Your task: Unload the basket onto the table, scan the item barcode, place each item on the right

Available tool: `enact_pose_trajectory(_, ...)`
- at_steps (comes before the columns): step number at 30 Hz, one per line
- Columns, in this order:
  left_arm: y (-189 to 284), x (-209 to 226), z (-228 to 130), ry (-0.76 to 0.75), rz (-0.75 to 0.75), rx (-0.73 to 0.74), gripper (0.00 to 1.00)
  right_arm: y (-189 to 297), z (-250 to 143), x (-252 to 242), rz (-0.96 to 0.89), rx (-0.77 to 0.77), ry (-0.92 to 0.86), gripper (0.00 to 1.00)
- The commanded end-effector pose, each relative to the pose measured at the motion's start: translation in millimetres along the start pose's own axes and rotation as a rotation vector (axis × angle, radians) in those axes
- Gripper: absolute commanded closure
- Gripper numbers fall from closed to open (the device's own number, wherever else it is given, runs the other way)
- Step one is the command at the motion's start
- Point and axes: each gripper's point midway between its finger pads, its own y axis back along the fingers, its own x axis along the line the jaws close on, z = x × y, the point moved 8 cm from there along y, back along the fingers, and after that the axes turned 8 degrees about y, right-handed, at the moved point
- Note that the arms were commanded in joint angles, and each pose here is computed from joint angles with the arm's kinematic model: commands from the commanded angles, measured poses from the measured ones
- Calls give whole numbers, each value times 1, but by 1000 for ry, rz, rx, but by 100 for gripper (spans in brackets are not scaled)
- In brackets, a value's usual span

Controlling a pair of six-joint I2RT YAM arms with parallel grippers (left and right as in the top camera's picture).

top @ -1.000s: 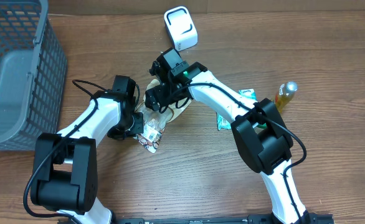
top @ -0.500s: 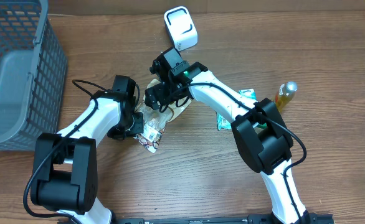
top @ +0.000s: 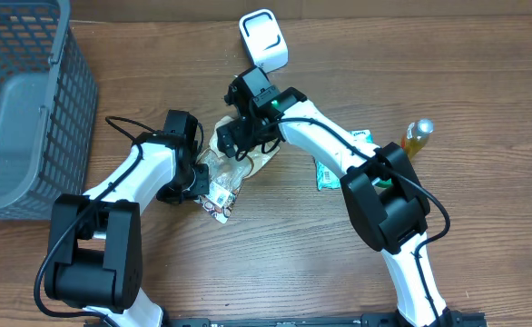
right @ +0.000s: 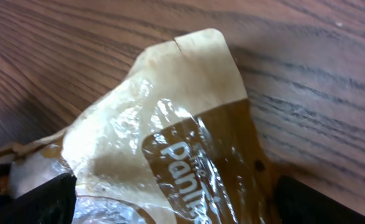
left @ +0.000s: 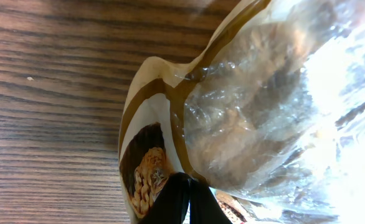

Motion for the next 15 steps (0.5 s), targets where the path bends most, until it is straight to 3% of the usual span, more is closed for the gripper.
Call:
enact_pose_trajectory(1, -14, 7, -8, 13, 48, 33, 96, 17, 5, 6, 5, -37, 17, 1)
enact_pose_trajectory(7, -14, 6, -7, 13, 45, 25, 96, 1, -15, 15, 118, 12, 12, 2)
enact_pose_trajectory(15, -14, 4, -2, 1, 34, -2, 96, -4, -31, 33, 300, 68, -8, 13)
